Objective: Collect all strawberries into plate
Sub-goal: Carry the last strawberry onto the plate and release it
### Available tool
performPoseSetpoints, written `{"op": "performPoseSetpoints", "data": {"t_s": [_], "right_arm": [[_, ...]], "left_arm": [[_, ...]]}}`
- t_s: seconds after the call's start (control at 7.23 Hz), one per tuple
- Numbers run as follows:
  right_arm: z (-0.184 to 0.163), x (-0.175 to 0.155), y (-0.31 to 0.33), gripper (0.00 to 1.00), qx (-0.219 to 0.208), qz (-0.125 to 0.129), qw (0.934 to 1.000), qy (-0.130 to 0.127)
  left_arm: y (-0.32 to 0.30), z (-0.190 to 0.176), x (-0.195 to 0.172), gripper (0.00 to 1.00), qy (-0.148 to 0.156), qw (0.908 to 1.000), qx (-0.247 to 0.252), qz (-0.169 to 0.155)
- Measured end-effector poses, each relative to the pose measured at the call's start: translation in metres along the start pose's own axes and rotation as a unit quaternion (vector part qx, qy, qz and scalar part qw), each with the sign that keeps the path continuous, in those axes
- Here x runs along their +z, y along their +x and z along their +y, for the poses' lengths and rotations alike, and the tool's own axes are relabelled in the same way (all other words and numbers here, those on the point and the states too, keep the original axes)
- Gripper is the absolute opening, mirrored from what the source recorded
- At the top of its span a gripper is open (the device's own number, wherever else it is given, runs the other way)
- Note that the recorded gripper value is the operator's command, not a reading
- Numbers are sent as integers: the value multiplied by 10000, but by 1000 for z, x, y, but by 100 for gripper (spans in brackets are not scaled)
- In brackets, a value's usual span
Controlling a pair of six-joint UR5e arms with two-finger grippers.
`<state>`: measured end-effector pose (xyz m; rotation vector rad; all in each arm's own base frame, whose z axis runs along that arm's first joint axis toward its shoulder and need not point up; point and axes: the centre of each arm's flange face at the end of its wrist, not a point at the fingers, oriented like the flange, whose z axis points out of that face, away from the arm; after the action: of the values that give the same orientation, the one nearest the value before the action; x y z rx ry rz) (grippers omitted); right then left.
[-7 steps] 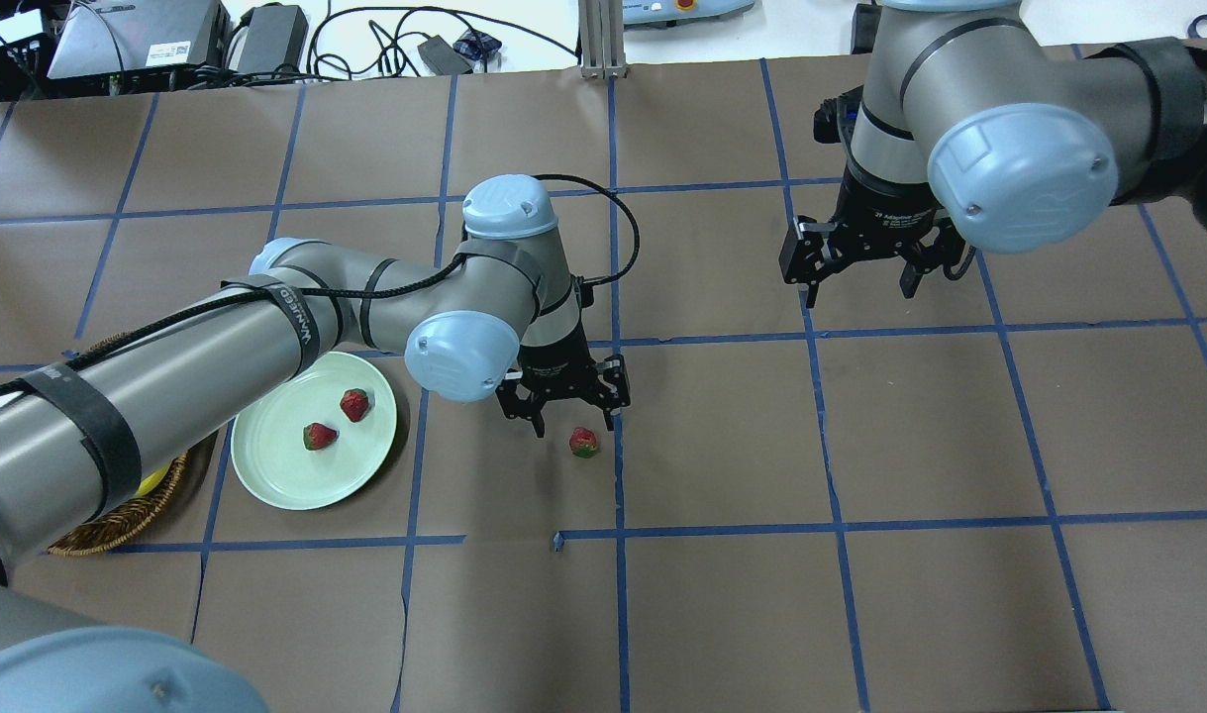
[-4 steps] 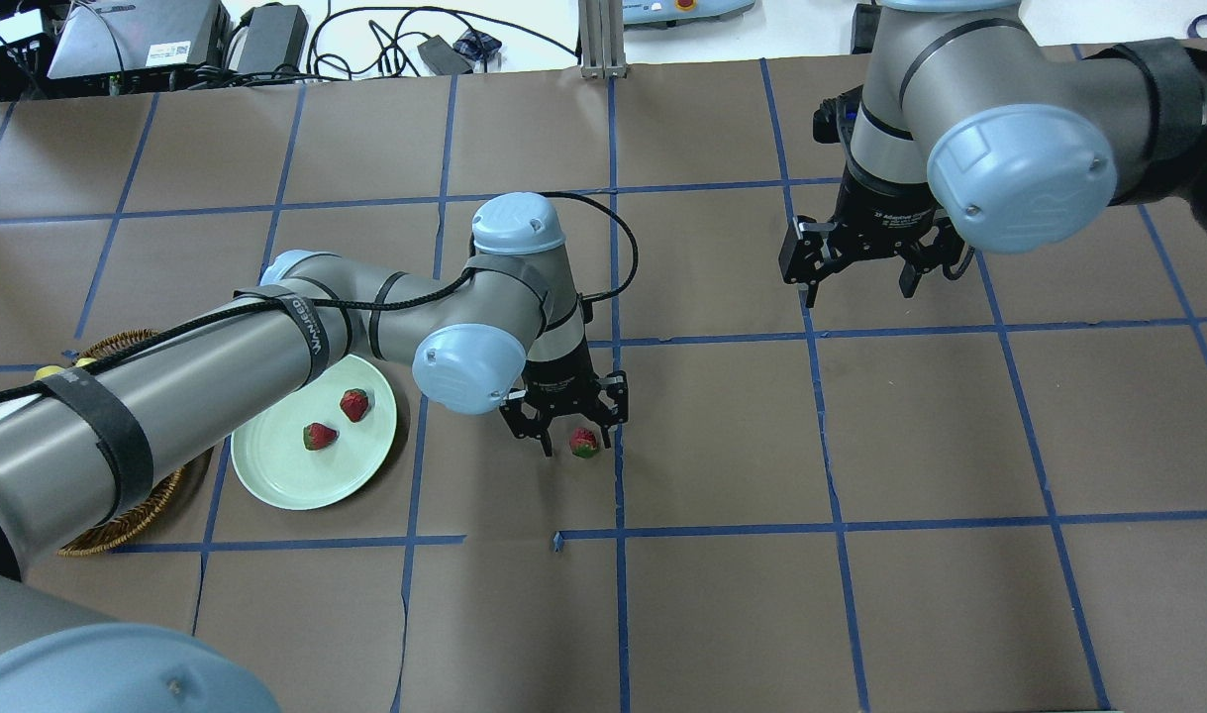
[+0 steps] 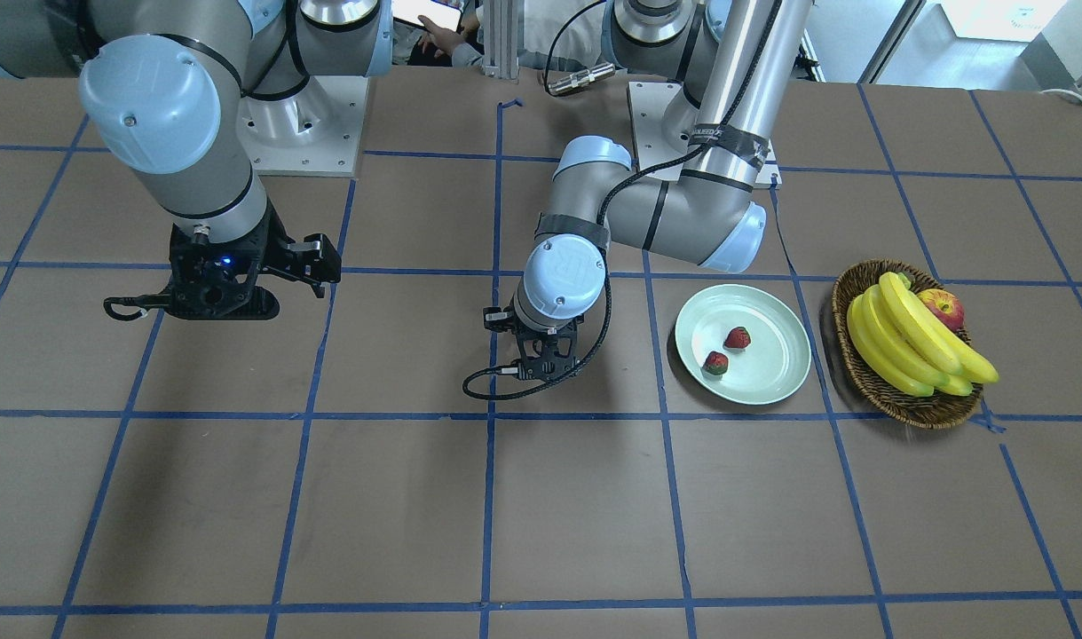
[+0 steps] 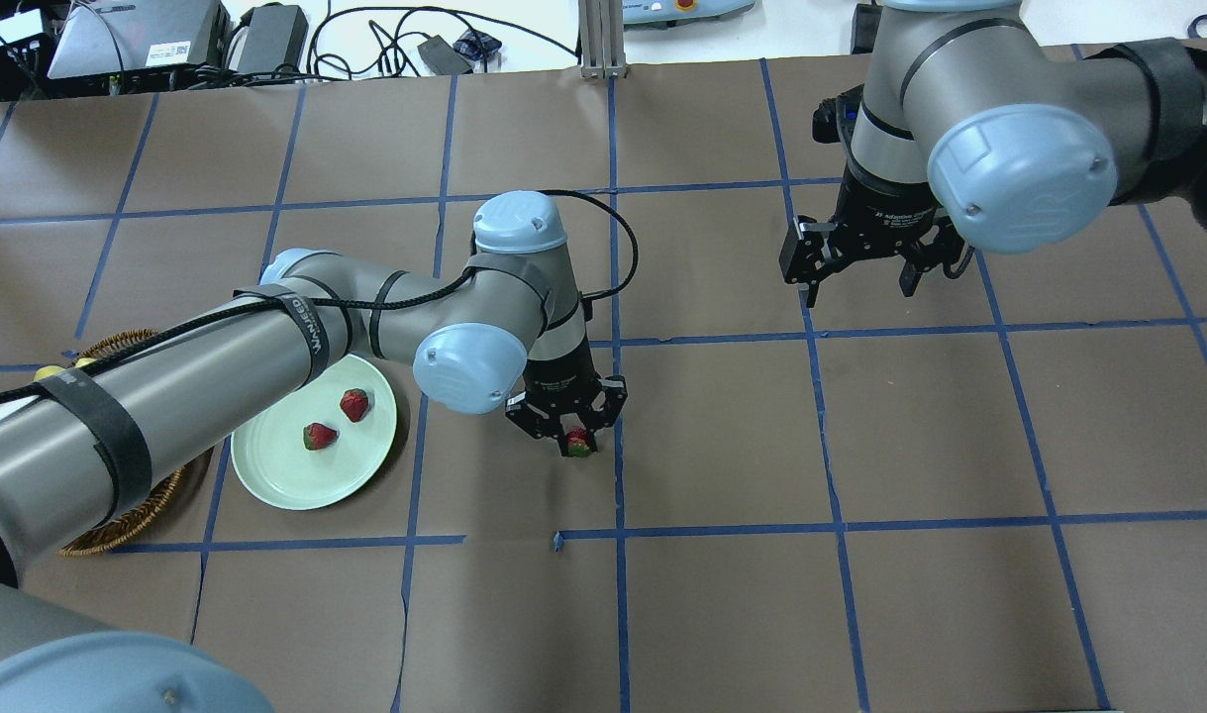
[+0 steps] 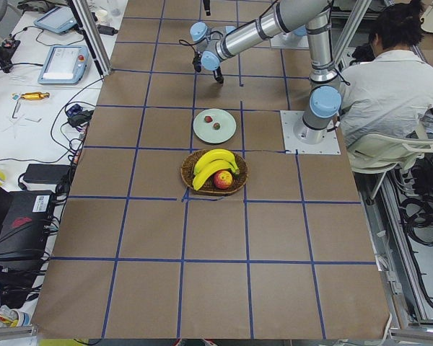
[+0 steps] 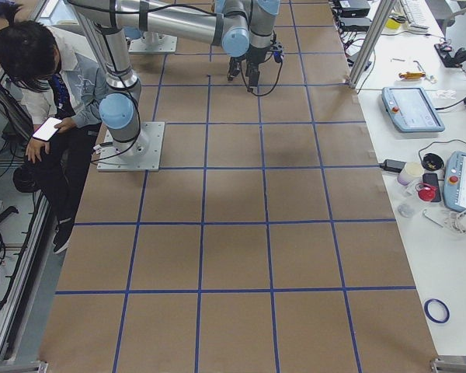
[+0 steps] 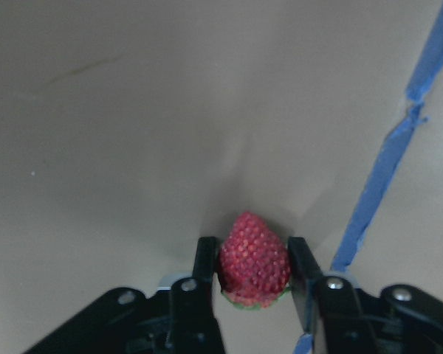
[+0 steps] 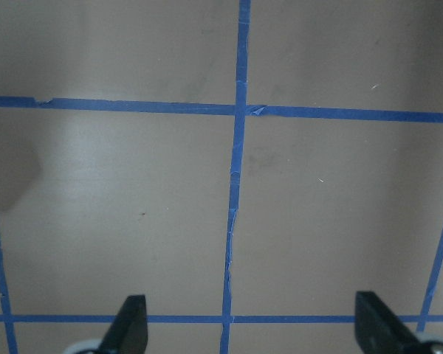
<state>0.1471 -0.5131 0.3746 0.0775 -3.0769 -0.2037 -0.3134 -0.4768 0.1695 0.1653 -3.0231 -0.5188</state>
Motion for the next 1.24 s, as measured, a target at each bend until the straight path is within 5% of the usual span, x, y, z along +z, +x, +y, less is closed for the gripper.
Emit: {"op": "performPoseSetpoints", "data": {"t_s": [0.55, 1.11, 1.24], "right_arm": [[-1, 0, 1, 100, -10, -1, 10000, 3], [-3, 3, 1, 100, -1, 0, 10000, 21], [-4, 3, 1, 100, -1, 4, 10000, 61]], "left_arm": [[-44, -26, -74, 0, 406, 9981, 355, -299], [-191, -62, -112, 0, 148, 9910, 1031, -838], [-221, -65, -108, 74, 7, 9893, 1189, -847]]}}
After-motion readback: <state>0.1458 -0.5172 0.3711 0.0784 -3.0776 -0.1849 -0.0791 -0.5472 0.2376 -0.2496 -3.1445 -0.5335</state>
